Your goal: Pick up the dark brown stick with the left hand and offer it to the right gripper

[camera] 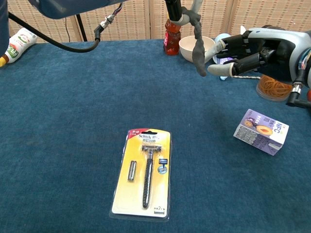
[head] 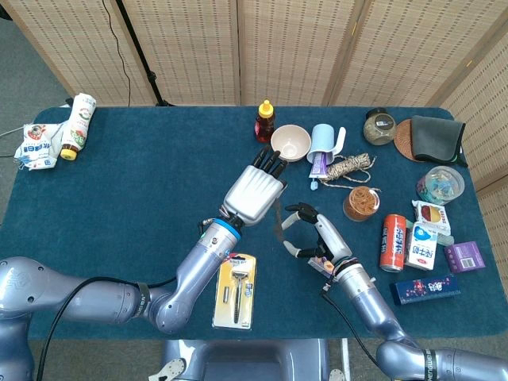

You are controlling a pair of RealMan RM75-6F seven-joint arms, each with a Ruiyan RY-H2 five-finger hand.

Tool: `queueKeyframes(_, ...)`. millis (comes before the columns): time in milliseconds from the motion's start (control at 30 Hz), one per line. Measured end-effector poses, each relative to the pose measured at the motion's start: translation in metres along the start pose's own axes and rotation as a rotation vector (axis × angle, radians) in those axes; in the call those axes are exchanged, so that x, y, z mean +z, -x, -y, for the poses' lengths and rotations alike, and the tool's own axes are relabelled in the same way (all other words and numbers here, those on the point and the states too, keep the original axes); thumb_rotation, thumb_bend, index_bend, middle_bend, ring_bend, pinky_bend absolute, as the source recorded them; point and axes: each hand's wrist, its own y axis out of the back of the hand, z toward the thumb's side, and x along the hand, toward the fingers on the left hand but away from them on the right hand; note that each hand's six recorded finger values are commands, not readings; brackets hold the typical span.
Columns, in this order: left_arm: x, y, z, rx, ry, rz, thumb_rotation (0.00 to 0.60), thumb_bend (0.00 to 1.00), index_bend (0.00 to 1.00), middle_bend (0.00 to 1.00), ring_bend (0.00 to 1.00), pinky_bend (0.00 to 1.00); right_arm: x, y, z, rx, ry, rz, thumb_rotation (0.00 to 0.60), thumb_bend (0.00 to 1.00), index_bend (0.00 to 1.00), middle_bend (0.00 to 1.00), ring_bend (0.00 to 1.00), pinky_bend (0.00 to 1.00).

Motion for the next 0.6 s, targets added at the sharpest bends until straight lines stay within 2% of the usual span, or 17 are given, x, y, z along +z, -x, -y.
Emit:
queueKeyframes(300,0.0033,0.0001,-0.0001,0.007,0.008,0.006,0.6,0.54,0.74,0.19,0.06,0.0,-0.0033,0.0017,0.0024,0.009,-0.007,0.023,0.6,0.36,0.39,0.17,0.01,0.0)
queueKeyframes(600,0.0025,-0.0002,0.0026,0.005,0.004,0.004,0.6,0.54,0.74,0.19,0.06,0.0,-0.0025,0.0026,0.0031,0.013,-0.002,0.023,0.6,0.36,0.42,0.17,0.01,0.0)
